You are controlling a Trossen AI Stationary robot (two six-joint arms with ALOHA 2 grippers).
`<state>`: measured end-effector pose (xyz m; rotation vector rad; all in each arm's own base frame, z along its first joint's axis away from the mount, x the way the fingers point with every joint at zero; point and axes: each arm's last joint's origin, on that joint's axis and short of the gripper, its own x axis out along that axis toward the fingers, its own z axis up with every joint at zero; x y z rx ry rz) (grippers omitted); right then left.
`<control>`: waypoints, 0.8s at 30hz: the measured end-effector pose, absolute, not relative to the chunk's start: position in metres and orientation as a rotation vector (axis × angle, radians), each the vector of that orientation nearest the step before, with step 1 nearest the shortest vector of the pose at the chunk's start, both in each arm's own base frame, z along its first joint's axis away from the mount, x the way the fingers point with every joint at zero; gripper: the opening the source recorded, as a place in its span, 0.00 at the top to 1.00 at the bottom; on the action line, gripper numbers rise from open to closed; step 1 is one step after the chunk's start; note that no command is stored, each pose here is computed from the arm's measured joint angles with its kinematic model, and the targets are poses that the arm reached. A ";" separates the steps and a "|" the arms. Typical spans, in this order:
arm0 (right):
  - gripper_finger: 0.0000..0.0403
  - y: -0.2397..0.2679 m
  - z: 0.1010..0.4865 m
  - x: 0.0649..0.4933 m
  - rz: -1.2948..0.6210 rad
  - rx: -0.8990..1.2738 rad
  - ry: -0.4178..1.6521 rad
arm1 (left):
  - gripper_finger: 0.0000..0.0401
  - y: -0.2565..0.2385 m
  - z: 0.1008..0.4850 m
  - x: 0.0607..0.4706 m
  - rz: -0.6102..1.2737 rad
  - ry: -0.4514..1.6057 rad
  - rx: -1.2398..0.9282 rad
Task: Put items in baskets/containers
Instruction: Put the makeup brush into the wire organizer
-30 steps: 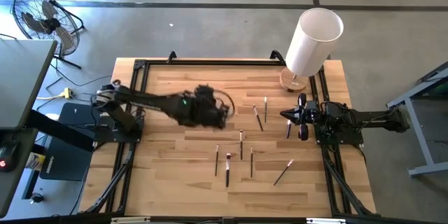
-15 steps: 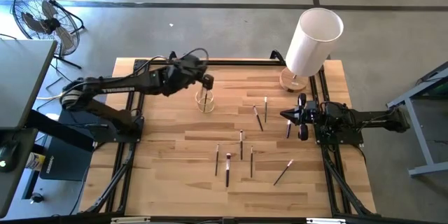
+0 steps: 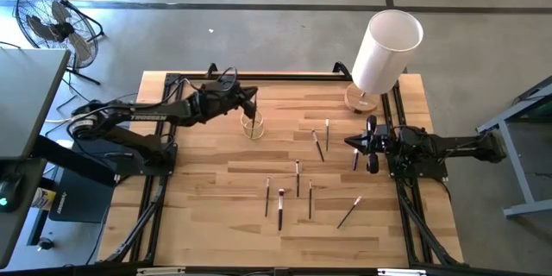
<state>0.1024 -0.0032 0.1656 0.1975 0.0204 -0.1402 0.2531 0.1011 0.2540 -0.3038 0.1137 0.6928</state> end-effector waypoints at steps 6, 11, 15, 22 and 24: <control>0.99 -0.003 0.166 0.102 -0.139 0.198 0.020 | 0.90 0.100 0.252 0.254 0.662 0.154 -0.255; 0.99 -0.003 0.166 0.102 -0.139 0.198 0.019 | 0.82 0.096 0.251 0.256 0.574 0.166 -0.266; 0.99 -0.003 0.166 0.102 -0.139 0.198 0.019 | 0.80 0.084 0.258 0.261 0.513 0.136 -0.317; 0.99 -0.003 0.166 0.102 -0.139 0.198 0.018 | 0.80 0.047 0.304 0.275 0.535 0.048 -0.287; 0.99 -0.003 0.166 0.102 -0.139 0.192 0.018 | 0.80 0.034 0.320 0.278 0.545 0.056 -0.278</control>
